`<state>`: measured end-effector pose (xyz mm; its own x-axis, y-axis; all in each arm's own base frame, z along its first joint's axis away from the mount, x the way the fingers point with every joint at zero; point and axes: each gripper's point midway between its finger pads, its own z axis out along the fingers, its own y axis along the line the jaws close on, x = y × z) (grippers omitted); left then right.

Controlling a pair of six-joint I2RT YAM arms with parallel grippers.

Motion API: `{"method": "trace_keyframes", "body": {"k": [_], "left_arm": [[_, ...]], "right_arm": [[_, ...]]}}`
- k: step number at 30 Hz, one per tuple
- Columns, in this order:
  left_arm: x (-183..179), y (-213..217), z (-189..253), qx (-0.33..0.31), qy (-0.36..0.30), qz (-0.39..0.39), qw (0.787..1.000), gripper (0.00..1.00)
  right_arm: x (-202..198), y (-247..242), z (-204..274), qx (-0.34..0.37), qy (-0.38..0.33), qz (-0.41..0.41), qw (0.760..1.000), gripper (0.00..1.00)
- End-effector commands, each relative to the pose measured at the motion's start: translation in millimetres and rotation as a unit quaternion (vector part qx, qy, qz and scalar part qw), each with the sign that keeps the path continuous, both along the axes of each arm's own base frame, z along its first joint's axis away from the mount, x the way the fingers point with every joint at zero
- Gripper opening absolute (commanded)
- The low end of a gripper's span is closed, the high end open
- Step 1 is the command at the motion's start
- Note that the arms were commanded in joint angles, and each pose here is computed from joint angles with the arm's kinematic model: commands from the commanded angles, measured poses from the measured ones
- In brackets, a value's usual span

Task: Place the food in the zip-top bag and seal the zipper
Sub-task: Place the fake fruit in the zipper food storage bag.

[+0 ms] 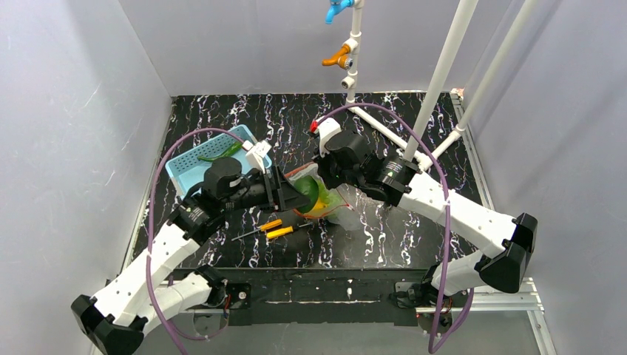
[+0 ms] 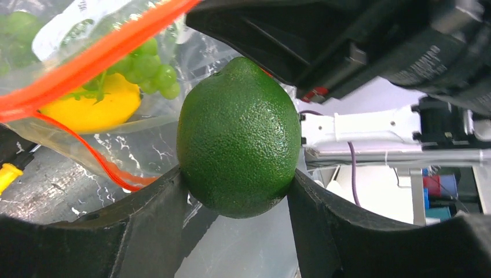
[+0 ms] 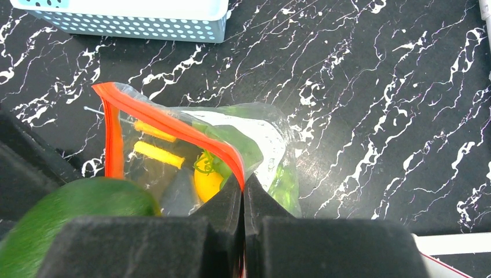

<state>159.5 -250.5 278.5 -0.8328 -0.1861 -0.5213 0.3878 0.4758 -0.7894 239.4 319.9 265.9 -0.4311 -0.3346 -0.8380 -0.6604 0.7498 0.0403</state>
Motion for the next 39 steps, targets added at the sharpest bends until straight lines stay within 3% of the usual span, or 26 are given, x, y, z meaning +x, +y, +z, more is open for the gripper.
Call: {"method": "trace_keyframes", "body": {"k": [1, 4, 12, 20, 25, 34, 39], "left_arm": [[22.7, 5.7, -19.1, 0.032, 0.033, 0.084, 0.995, 0.09], [31.7, 20.3, -28.6, 0.071, 0.049, 0.133, 0.987, 0.12], [46.5, 6.5, -36.2, 0.103, 0.075, 0.123, 0.984, 0.21], [51.8, 7.8, -25.0, 0.098, 0.057, 0.131, 0.985, 0.65], [48.2, 9.2, -17.6, 0.089, 0.048, 0.129, 0.987, 0.83], [39.3, 23.4, 7.2, 0.084, 0.001, 0.131, 0.988, 0.87], [35.3, 52.0, 24.5, 0.126, -0.041, 0.159, 0.978, 0.94]], "right_arm": [[0.1, 4.7, 29.9, 0.048, -0.024, 0.000, 0.999, 0.01], [-1.0, 5.3, 29.3, 0.047, -0.021, 0.002, 0.999, 0.01], [-1.4, 5.3, 30.0, 0.048, -0.021, 0.003, 0.999, 0.01], [-2.1, 1.6, 26.7, 0.047, -0.021, -0.002, 0.999, 0.01], [-1.6, 1.7, 25.5, 0.046, -0.022, -0.003, 0.999, 0.01], [-1.4, -2.6, 22.9, 0.042, -0.024, -0.009, 0.999, 0.01], [0.6, -6.1, 20.7, 0.034, -0.027, -0.016, 0.999, 0.01]]}}
